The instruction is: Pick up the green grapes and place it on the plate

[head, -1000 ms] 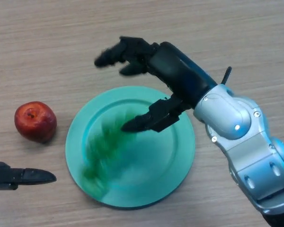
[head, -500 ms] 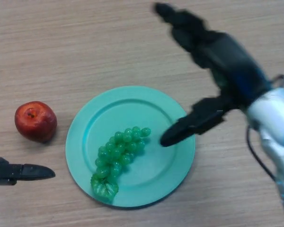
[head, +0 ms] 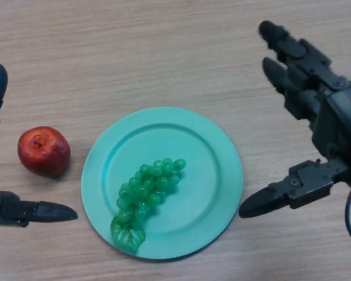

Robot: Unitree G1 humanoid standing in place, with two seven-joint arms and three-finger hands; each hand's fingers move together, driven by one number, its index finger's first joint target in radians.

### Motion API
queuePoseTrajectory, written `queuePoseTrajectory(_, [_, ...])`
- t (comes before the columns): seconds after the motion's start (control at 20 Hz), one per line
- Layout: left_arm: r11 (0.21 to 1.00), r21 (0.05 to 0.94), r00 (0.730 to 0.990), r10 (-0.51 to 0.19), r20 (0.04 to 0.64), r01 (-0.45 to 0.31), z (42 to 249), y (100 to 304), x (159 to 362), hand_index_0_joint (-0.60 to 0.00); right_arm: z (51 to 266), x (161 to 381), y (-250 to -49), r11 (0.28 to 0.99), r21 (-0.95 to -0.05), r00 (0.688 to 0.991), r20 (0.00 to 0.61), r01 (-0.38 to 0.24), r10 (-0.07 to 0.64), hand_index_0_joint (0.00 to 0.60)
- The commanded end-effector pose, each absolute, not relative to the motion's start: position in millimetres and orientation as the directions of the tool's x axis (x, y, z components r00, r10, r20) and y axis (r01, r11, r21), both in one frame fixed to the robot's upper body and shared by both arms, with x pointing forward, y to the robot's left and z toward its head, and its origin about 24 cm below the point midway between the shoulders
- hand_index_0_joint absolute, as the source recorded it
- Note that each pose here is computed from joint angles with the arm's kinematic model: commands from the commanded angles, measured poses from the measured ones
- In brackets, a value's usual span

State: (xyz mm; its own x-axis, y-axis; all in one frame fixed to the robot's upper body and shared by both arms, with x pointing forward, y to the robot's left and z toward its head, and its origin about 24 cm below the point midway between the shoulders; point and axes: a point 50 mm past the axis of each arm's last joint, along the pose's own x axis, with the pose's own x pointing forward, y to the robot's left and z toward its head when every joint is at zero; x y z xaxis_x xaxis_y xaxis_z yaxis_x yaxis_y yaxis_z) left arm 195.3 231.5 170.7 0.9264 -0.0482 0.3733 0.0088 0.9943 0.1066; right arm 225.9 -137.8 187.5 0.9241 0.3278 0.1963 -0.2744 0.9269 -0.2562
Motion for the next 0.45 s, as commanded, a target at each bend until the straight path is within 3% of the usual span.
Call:
queuePoseTrajectory(0.05, [0.983,0.185,0.847,-0.093,0.524,-0.007,201.6,230.8,186.7,0.000,216.2,212.4,-141.3,0.932,-0.284,0.849,0.413,-0.226,0.331,0.000])
queuePoseTrajectory(0.45, [0.978,0.210,0.842,-0.109,0.528,-0.005,206.8,223.3,190.9,0.000,213.4,213.7,-141.4,0.936,-0.258,0.846,0.417,-0.241,0.333,0.000])
